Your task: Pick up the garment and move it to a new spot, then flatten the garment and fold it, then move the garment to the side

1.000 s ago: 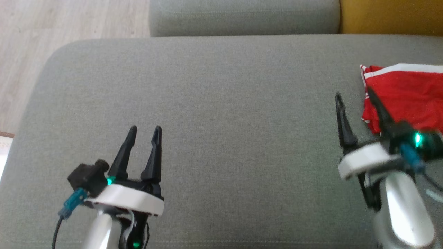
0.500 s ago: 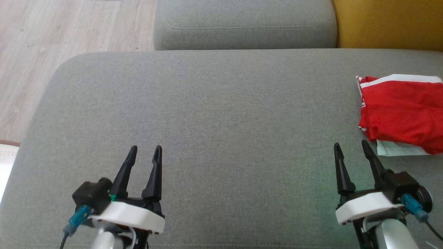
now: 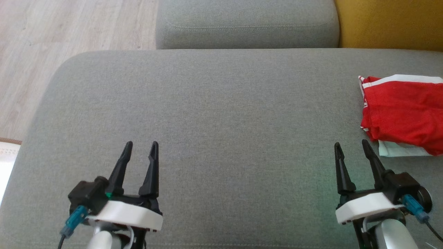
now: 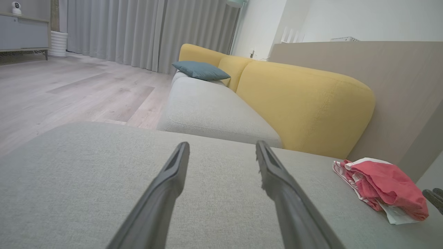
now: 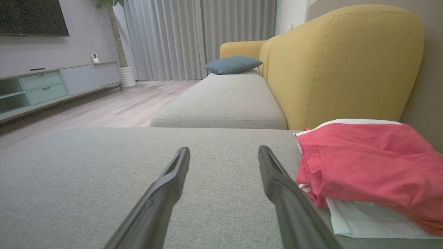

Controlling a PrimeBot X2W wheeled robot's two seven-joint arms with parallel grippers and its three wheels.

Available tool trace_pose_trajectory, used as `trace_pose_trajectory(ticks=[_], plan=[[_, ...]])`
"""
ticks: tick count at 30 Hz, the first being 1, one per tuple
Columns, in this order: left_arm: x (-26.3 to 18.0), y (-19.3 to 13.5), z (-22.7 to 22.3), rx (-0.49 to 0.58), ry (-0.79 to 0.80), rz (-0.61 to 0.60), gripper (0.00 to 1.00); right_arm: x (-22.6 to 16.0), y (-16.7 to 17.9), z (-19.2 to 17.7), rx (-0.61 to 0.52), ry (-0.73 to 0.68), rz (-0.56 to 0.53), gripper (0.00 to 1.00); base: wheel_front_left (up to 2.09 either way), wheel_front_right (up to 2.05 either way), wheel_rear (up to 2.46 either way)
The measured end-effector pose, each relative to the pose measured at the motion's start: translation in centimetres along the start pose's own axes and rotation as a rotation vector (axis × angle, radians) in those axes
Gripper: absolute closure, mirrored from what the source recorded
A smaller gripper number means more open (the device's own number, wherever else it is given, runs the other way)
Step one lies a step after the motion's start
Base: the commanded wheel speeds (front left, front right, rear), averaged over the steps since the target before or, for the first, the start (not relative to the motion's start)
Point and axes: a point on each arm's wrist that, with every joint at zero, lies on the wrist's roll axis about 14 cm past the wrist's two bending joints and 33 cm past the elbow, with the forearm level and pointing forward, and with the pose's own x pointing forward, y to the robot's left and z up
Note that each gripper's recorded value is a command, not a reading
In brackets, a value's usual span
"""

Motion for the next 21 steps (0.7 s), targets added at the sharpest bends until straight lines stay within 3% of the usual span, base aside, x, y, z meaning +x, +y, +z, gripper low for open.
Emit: trace_pose_trajectory(ticks=[20, 21], plan=[[0.1, -0.1, -1.4, -0.042, 0.043, -0.009, 0.00, -0.4, -0.8, 0.4, 0.023, -0.014, -0.030, 0.00, 0.00, 0.00, 0.00], [0.1, 0.0, -1.5, -0.046, 0.045, -0.007, 1.00, -0.4, -0.9, 0.4, 0.023, -0.015, -0.031, 1.00, 0.00, 0.00, 0.00]])
